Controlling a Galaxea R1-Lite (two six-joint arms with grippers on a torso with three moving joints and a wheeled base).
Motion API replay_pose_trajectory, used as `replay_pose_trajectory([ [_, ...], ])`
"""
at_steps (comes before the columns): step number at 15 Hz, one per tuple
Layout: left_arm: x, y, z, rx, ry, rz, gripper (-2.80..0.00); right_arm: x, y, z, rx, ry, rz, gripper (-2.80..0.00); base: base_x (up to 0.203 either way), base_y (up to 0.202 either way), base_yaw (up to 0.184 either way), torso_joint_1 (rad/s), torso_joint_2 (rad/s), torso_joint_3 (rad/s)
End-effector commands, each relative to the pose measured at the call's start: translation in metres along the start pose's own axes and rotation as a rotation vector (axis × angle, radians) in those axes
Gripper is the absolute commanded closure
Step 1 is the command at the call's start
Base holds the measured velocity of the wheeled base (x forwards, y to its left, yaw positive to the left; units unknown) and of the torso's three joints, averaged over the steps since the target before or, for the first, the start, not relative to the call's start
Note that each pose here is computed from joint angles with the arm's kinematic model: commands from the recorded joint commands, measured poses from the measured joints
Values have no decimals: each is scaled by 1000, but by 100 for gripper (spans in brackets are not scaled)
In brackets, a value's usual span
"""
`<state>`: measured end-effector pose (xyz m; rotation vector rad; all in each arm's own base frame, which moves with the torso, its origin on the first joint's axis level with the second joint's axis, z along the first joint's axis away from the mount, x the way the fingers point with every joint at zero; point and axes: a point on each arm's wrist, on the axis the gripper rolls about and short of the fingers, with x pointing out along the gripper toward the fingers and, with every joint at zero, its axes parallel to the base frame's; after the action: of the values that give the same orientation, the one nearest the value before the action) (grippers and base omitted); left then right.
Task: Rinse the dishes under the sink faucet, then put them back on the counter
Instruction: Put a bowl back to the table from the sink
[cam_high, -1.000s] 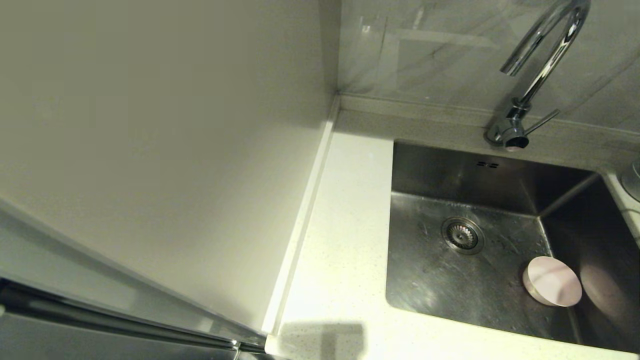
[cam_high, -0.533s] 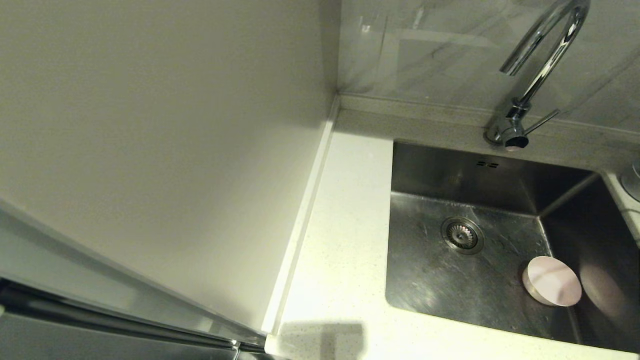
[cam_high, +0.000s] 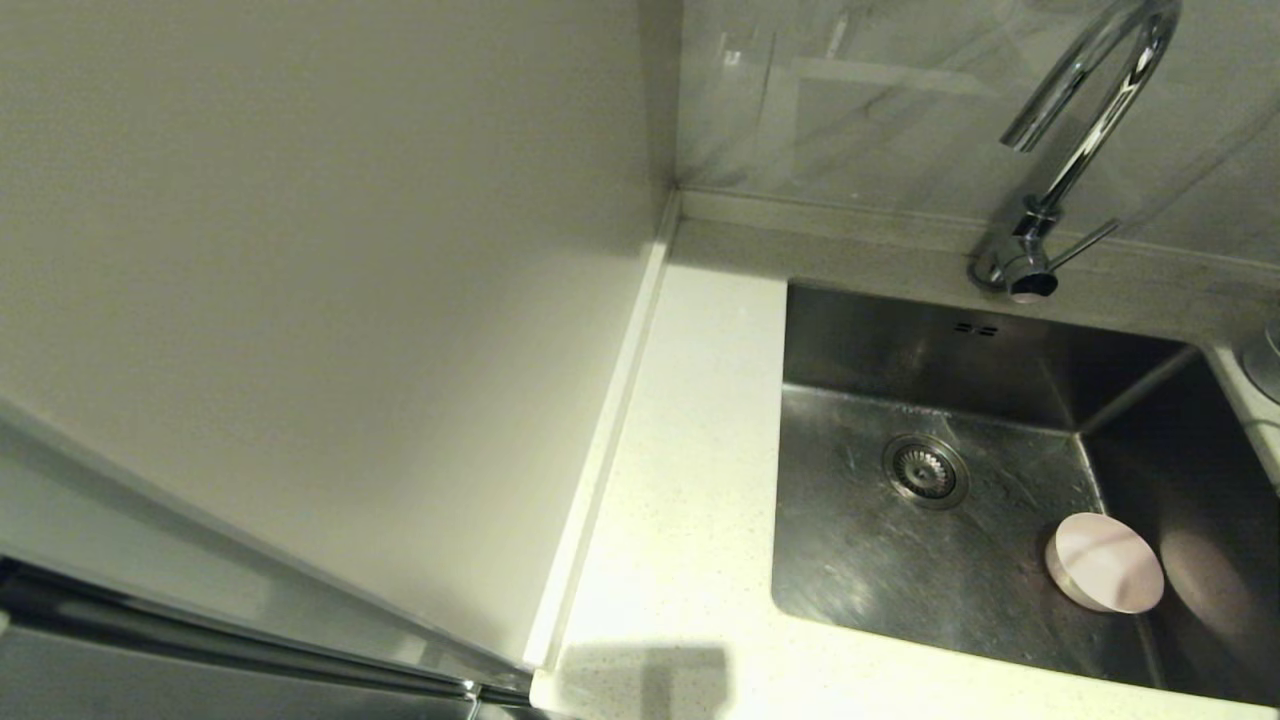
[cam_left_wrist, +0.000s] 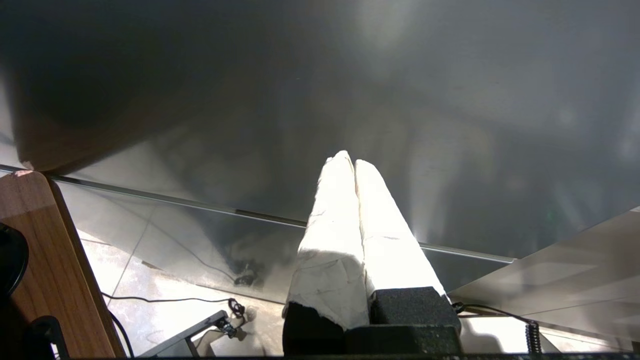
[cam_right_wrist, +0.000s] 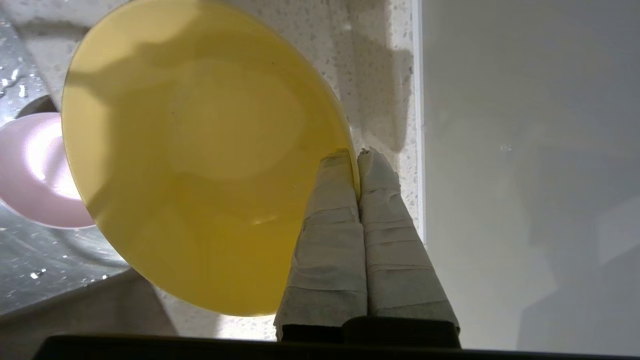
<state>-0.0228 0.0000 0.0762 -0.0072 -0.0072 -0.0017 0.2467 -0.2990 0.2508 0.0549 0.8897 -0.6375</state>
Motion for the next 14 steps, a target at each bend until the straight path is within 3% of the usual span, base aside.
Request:
replay_pose_trajectory([
  [1,0,0,-1,0,3,0,0,0,0,-1,-18,8,-7,0,0,0,0,0,0,0],
  [4,0,0,-1,0,3,0,0,2,-1,-4,-75,22,-5,0,0,0,0,0,0,0],
  [5,0,0,-1,0,3,0,0,2,-3,-6,-84,29,-6,-280,0,0,0,0,0,0],
  [10,0,0,-1,0,3,0,0,0,-3,-5,-82,22,-7,-280,0,0,0,0,0,0],
  [14,0,0,-1,0,3,0,0,-19,-6,5,-78,-63,-29,-280,0,0,0,0,0,0],
])
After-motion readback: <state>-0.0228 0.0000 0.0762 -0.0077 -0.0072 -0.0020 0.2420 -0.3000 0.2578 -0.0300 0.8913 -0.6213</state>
